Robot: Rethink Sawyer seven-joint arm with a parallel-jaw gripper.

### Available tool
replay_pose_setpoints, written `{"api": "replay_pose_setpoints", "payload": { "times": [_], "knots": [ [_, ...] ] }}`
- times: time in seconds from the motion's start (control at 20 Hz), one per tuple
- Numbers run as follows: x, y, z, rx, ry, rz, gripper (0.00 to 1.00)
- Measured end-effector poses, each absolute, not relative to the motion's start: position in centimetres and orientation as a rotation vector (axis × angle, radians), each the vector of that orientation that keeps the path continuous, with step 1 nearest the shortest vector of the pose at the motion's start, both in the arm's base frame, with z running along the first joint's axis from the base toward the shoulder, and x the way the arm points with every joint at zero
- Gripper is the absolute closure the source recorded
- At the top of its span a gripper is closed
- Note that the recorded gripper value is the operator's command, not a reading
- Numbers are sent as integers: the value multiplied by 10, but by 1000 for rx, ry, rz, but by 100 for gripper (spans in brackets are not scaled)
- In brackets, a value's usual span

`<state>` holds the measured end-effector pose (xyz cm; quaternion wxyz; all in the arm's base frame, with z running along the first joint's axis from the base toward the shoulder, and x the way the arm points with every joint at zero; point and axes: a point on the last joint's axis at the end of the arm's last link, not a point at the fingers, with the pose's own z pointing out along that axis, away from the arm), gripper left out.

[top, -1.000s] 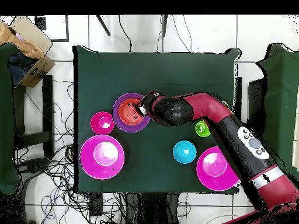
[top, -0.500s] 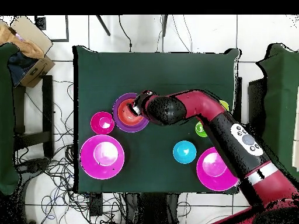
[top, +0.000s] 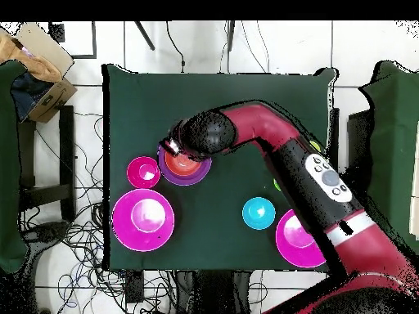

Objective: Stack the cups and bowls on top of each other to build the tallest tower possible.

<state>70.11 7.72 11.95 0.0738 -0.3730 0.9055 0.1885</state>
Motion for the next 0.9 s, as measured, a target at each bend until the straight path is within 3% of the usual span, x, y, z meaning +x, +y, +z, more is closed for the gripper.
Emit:
{"api": "replay_pose_setpoints", "payload": {
  "times": [0.5,0.9],
  "knots": [
    [729,136,196,-1277,2787,515,0],
    [738,108,218,-1213,2793,477,0]
  ]
}}
